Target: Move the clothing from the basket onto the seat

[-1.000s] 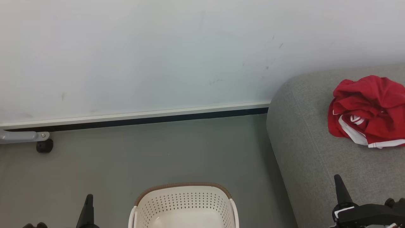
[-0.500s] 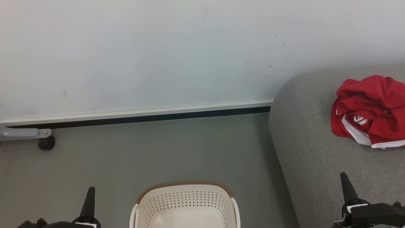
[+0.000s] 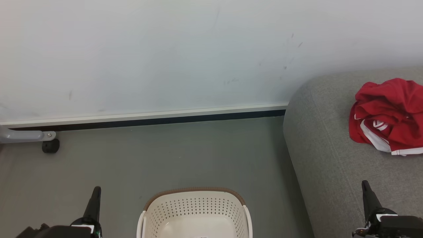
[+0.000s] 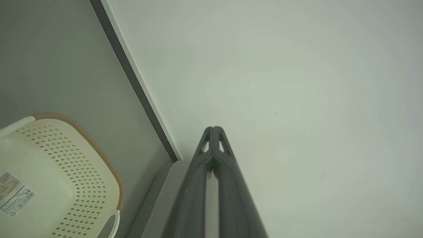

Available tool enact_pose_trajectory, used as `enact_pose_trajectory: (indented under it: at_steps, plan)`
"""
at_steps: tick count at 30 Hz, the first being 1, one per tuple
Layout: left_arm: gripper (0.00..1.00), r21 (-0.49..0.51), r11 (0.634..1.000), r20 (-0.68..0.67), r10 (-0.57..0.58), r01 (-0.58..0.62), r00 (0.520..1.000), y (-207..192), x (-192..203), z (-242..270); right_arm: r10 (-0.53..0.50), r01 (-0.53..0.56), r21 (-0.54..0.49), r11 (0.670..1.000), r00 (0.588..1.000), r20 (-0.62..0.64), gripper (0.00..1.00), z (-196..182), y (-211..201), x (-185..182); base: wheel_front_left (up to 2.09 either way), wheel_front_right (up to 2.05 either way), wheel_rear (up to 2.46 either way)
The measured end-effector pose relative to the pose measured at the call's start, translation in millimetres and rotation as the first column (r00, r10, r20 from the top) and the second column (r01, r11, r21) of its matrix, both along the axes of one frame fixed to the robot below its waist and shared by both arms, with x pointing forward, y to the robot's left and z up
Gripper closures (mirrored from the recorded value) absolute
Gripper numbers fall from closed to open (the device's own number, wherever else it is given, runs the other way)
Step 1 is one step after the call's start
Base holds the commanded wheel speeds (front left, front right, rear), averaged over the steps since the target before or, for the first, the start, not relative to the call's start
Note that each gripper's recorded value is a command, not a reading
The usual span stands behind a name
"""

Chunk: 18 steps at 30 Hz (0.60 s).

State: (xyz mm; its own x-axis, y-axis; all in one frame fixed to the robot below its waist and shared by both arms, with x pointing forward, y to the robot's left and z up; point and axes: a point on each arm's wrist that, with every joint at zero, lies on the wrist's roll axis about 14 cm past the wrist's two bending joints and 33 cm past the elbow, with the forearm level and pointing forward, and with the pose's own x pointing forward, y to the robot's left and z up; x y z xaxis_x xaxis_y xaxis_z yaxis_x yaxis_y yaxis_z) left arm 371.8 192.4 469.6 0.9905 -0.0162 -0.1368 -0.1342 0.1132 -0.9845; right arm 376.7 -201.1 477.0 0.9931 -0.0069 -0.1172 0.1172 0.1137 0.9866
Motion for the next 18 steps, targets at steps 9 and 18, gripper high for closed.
enact_pose_trajectory:
  at_steps: [9,18]
  plan:
    - [1.0,-0.1,0.995,0.039,0.007,-0.003,0.999,-1.0,6.3,8.3,-0.025,0.021,0.112,0.993,0.999,0.03,1.0,4.5,-4.0,3.8,0.0,0.0,0.0]
    - [1.0,-0.113,0.994,0.044,0.011,-0.006,0.999,-0.8,6.8,9.3,-0.026,0.023,0.116,0.993,0.999,0.033,1.0,5.0,-4.1,4.0,0.0,0.0,0.0]
